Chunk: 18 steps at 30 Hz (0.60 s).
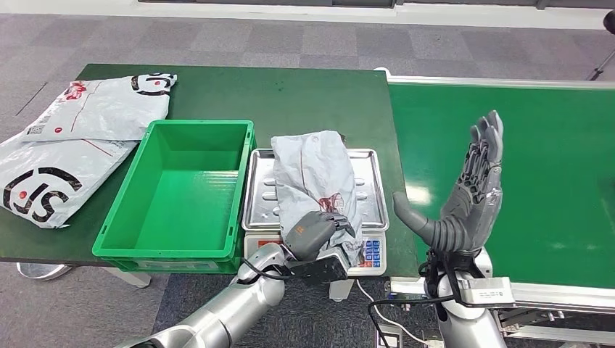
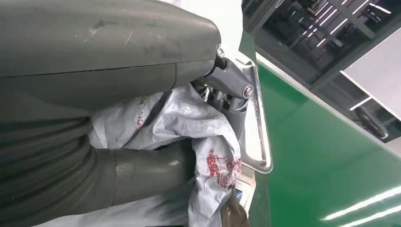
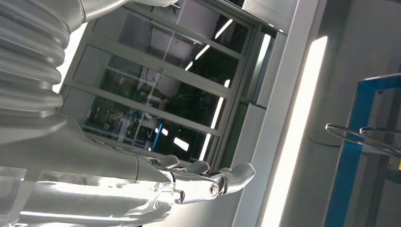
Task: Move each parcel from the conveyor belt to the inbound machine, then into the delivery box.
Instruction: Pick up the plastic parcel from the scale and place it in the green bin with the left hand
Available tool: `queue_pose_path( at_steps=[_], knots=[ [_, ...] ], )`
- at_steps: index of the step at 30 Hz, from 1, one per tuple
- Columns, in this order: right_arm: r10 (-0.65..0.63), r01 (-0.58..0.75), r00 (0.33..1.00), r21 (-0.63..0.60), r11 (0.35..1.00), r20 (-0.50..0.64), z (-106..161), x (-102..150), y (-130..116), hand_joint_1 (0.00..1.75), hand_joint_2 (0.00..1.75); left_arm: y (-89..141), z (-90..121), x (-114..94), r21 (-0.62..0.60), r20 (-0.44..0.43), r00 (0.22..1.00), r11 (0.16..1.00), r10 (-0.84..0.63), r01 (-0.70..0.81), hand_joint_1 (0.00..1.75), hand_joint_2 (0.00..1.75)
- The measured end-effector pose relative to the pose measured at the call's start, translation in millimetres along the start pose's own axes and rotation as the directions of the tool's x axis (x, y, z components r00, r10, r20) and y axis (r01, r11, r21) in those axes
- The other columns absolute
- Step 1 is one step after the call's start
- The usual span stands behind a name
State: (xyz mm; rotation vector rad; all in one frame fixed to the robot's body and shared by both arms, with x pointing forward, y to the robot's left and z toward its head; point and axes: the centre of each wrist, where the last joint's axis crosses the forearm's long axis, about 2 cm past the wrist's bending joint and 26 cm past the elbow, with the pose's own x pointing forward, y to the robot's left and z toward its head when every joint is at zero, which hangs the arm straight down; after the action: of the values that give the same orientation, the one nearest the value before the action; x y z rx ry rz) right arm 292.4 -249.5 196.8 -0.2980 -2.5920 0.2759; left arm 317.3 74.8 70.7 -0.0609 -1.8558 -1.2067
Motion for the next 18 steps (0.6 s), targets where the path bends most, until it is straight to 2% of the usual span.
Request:
queue_pose_path(
  at_steps=[6, 13, 15, 18],
  knots=[
    [-0.004, 0.004, 1.000, -0.003, 1.000, -0.001, -0.2, -0.1, 0.0, 0.00, 1.75, 0.3, 1.5, -0.7, 0.058, 0.036, 0.999, 0.998, -0.008, 0.006, 1.75, 1.75],
    [-0.012, 0.012, 1.000, -0.013, 1.000, -0.005, -0.6, -0.3, -0.1, 0.00, 1.75, 5.1, 3.3, 3.6, 0.279, 0.054, 0.997, 0.959, -0.060, 0.042, 1.75, 1.75],
    [-0.010, 0.010, 1.000, -0.016, 1.000, -0.005, -0.6, -0.3, -0.2, 0.00, 1.75, 12.4, 4.1, 5.3, 0.393, 0.051, 0.996, 0.918, -0.073, 0.047, 1.75, 1.75],
    [-0.007, 0.007, 1.000, -0.013, 1.000, -0.003, -1.0, -0.5, -0.5, 0.00, 1.75, 33.2, 1.8, 11.8, 0.512, 0.092, 0.979, 0.852, -0.182, 0.110, 1.75, 1.75]
  ],
)
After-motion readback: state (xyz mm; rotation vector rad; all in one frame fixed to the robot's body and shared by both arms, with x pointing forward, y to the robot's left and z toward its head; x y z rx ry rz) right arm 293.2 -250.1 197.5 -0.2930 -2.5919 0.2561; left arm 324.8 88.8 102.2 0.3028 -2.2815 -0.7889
